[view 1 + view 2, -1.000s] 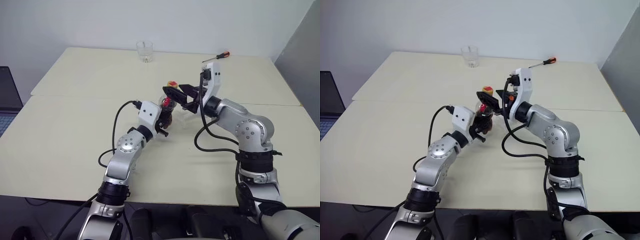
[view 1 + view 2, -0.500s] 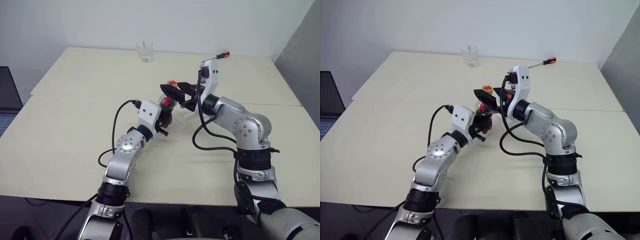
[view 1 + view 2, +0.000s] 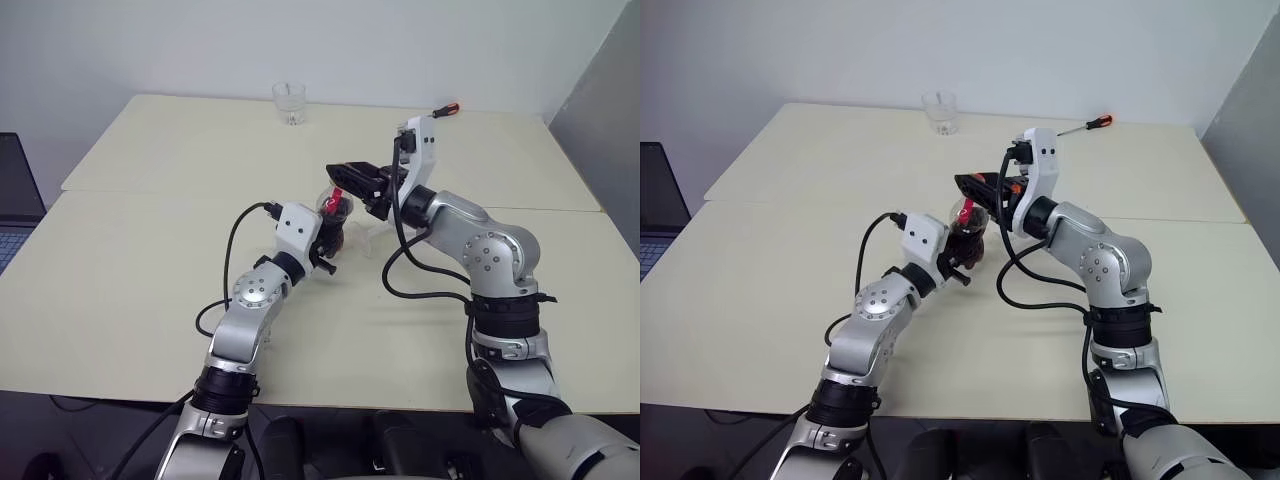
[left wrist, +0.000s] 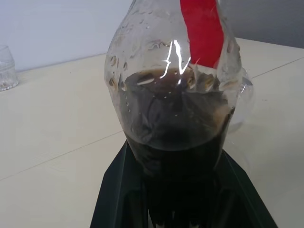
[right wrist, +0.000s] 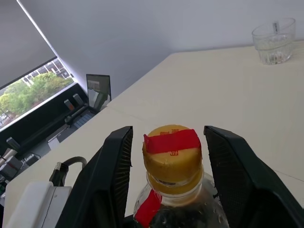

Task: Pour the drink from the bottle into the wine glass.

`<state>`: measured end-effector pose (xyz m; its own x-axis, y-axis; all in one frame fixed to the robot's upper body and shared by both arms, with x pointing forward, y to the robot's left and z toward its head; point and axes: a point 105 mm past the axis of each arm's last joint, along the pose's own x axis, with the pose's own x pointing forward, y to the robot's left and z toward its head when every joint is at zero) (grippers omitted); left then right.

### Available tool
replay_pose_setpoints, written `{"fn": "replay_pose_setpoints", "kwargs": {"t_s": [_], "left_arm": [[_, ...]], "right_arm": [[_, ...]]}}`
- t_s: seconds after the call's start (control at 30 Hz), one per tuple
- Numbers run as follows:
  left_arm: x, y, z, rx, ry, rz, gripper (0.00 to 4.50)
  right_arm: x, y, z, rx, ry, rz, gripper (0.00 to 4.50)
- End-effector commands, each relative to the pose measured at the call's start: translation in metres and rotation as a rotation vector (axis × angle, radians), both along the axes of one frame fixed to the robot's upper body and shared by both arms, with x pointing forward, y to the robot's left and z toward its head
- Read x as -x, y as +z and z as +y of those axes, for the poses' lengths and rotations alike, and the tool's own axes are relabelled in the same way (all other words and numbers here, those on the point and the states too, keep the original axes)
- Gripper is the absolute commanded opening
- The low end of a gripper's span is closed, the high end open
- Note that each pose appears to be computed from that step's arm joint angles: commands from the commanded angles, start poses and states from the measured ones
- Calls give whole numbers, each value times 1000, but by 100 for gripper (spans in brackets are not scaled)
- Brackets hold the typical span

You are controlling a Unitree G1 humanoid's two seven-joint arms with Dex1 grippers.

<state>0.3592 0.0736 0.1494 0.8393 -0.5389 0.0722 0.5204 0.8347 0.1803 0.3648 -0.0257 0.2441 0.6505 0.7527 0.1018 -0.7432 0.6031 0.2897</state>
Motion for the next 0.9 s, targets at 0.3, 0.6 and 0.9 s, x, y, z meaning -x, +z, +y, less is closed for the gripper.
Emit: {"fn": "replay_pose_setpoints", "kwargs": {"t_s": [0.3,0.6,0.9], "left_arm": [[5,24,-3,18,-9,-86,86],[4,23,-3,20,-7,-85,86],[5,23,-3,17,-9,-82,85]], "right_arm": [[4,16,5,-6,22,-66,120],[4,18,4,-7,19,-76,120],[9,36,-5,-118,42,-101,120]]}}
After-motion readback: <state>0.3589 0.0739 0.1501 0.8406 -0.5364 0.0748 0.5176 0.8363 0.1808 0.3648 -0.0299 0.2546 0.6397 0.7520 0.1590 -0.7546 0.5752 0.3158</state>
